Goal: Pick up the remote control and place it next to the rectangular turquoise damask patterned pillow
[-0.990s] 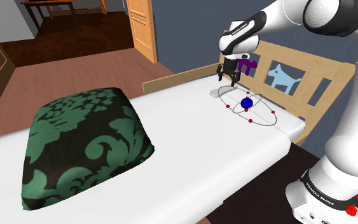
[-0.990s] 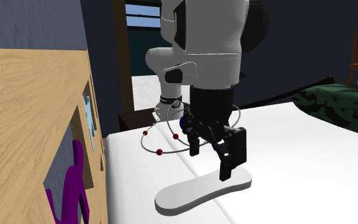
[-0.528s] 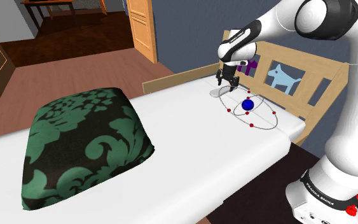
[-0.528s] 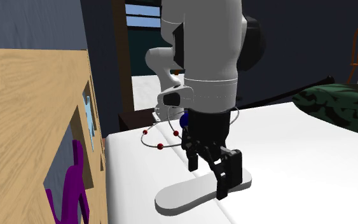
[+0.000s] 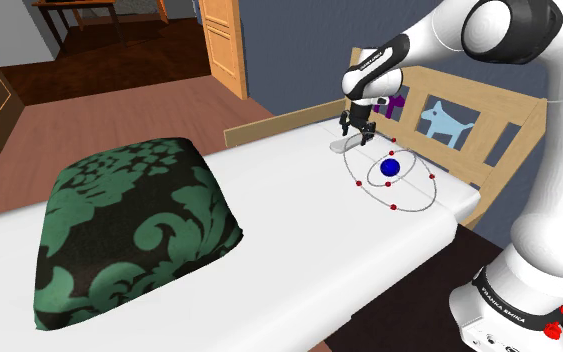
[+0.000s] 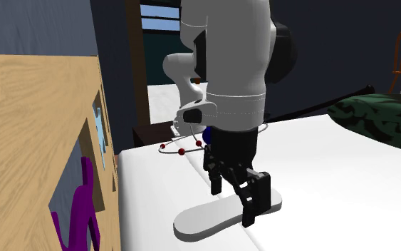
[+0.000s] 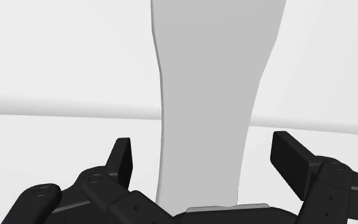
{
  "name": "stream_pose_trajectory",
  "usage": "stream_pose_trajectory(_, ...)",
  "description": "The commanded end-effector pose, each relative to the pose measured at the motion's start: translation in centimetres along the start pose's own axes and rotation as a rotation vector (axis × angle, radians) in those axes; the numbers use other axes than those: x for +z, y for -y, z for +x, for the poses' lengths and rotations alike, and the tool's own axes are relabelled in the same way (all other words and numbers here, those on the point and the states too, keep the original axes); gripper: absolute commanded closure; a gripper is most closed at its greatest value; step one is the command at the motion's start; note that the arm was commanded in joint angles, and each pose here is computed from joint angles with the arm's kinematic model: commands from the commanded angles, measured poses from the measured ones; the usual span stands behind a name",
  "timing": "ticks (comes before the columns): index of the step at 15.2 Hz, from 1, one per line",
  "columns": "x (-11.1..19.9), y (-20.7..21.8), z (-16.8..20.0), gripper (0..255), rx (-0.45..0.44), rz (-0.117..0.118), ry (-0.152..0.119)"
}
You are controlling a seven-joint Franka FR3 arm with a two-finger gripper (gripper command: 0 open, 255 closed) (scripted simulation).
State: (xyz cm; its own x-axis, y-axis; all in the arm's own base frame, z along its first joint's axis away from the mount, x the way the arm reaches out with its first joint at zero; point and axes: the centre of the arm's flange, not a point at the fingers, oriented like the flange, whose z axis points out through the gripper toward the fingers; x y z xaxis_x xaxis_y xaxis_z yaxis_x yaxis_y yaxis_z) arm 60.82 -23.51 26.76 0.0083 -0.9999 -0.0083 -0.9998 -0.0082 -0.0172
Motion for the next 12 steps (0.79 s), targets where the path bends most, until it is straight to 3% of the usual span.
stream_pose_trajectory(1,0.0,0.0,0.0,255,0.0,0.0,0.0)
stream_pose_trajectory(12,-1.1,0.0,0.0,255,0.0,0.0,0.0)
